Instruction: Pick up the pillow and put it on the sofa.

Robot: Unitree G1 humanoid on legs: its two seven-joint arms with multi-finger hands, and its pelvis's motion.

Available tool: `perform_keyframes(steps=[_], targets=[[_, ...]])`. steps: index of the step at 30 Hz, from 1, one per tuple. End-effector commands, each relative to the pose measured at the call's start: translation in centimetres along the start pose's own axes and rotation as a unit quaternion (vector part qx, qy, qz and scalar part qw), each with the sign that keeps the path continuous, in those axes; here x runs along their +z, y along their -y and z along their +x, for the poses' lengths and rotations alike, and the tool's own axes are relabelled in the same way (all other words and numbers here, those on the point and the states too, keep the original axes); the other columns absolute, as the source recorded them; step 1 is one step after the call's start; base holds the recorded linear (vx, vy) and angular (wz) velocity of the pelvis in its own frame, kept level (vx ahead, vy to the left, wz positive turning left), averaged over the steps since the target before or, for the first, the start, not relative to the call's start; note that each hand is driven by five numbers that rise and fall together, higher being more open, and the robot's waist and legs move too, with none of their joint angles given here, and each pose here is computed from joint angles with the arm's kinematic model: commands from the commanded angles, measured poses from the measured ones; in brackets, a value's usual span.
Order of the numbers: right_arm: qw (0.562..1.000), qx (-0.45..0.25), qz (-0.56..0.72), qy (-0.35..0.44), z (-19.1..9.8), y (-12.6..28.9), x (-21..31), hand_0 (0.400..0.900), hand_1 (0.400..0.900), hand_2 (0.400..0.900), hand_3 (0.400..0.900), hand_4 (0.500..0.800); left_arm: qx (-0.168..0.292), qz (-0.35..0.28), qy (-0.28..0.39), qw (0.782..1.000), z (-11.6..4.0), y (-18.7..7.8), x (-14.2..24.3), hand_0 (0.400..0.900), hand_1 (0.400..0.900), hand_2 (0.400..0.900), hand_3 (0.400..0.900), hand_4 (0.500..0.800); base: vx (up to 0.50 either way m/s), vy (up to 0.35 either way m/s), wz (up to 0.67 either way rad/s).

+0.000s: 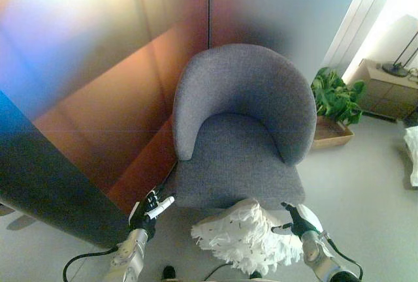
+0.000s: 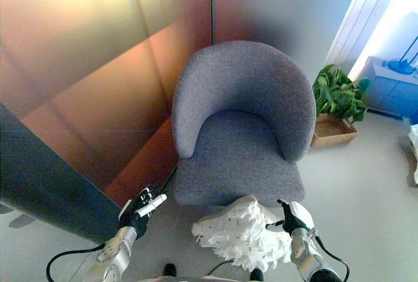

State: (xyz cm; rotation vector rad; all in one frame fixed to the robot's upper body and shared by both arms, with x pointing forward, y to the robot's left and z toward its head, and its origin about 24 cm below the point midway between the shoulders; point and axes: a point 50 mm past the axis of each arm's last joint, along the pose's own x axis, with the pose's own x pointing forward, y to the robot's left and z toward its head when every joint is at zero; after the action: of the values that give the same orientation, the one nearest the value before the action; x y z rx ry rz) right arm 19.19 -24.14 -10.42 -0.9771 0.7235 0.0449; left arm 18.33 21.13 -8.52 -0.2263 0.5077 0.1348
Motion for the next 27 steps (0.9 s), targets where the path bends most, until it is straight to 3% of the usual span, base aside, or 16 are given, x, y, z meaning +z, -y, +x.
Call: perform_keyframes(steps=[1,9,27], targets=[[0.99,-0.102,-0.037,0.086,2.5,5.8,5.5,0.9,0.9,0.9,0.9,0.8,-0.062,0.009,0.145,0.988,2.7,2.9,7.0,0.9,0.9,0.9,0.9,0.8,0.0,0.0,0.0],[0.988,-0.124,-0.027,0.089,3.2,7.8,6.4,0.9,0.9,0.9,0.9,0.8,-0.065,-0.006,0.179,0.982,3.1,3.4,8.7,0.9,0.9,0.9,0.9,0.8,-0.046,0.0,0.01],[0.979,-0.181,-0.008,0.094,4.5,15.0,11.2,0.9,0.9,0.9,0.9,0.8,-0.103,-0.029,0.272,0.956,4.0,7.1,14.1,0.9,0.9,0.9,0.9,0.8,-0.091,0.0,0.01]])
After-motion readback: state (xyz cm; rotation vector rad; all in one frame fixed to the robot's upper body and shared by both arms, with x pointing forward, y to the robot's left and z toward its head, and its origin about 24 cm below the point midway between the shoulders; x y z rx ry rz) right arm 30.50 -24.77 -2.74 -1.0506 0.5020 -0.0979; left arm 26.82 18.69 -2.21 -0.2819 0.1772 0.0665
